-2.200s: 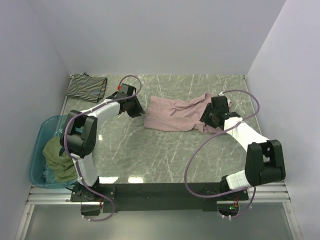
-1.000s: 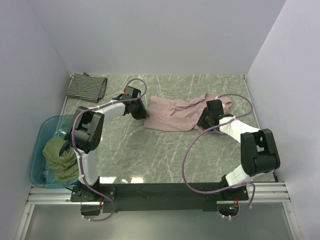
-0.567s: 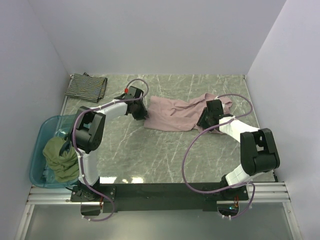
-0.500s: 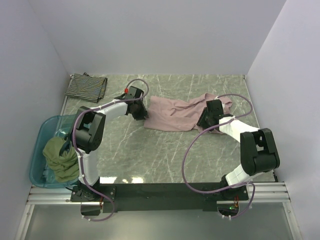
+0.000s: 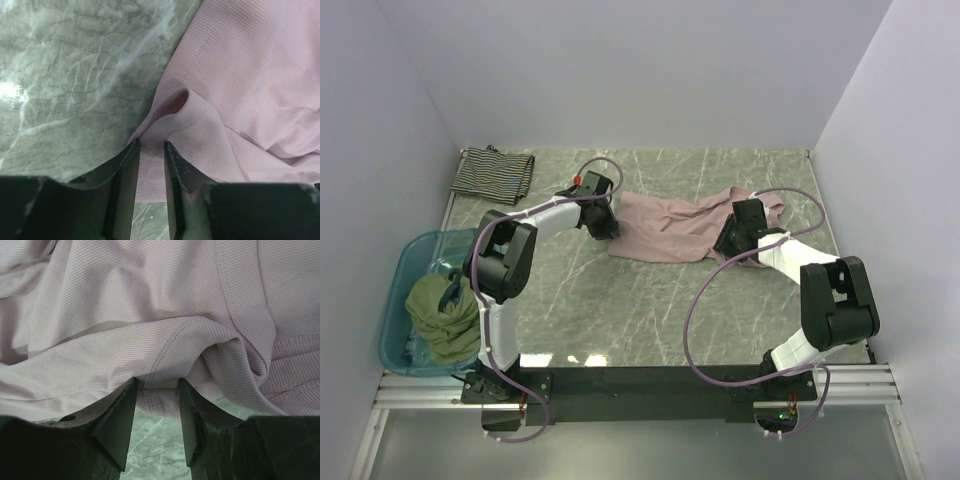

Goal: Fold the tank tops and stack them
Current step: Flatten the tank top out

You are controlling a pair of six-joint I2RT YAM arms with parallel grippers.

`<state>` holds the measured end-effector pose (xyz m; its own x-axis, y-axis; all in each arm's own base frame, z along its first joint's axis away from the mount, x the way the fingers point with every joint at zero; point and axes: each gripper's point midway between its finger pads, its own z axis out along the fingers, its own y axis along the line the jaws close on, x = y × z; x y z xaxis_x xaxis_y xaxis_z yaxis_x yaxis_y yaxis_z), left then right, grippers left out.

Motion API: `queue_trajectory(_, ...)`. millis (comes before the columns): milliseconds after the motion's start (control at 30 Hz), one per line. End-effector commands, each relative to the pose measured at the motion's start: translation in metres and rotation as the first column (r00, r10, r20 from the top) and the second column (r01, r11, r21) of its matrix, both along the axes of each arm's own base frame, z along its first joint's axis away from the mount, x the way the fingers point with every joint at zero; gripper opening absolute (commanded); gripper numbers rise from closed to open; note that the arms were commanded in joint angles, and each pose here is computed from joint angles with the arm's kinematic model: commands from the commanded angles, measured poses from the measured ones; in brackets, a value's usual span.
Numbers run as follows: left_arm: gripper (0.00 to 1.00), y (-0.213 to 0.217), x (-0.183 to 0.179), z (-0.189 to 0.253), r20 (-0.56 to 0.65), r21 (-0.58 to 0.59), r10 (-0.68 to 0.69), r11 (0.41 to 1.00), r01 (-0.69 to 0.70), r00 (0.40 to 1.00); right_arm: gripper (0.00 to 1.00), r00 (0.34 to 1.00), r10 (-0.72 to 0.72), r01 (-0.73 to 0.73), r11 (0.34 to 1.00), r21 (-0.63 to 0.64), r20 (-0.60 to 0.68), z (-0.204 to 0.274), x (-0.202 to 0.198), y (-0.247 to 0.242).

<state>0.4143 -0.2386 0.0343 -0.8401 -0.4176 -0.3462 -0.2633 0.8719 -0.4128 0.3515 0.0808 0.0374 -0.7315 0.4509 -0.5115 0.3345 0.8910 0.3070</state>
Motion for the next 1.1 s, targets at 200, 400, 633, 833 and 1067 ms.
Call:
queue_trajectory(200, 0.32, -0.002, 0.002, 0.008, 0.012, 0.01, 0.007, 1.0, -0.007, 1.0, 0.47, 0.999, 0.004, -0.004, 1.0, 0.01, 0.047, 0.009, 0.014, 0.004)
queue_trajectory(400, 0.33, 0.001, 0.003, 0.004, 0.014, 0.037, 0.02, 0.999, -0.021, 1.0, 0.47, 0.999, 0.004, -0.005, 1.0, 0.012, 0.048, 0.008, 0.014, 0.004)
queue_trajectory(633, 0.26, -0.001, 0.004, 0.009, 0.024, 0.037, 0.016, 0.999, -0.017, 1.0, 0.46, 0.999, 0.002, -0.003, 1.0, 0.014, 0.05, 0.008, 0.013, 0.004)
queue_trajectory(833, 0.14, -0.002, 0.006, 0.01, 0.029, 0.035, 0.009, 0.999, -0.01, 1.0, 0.45, 0.999, 0.002, -0.003, 1.0, 0.014, 0.05, 0.008, 0.013, 0.004)
queue_trajectory(1067, 0.01, -0.003, 0.008, 0.019, 0.049, 0.029, 0.003, 1.0, -0.005, 0.999, 0.44, 0.999, 0.003, -0.004, 1.0, 0.014, 0.054, 0.01, 0.013, 0.004)
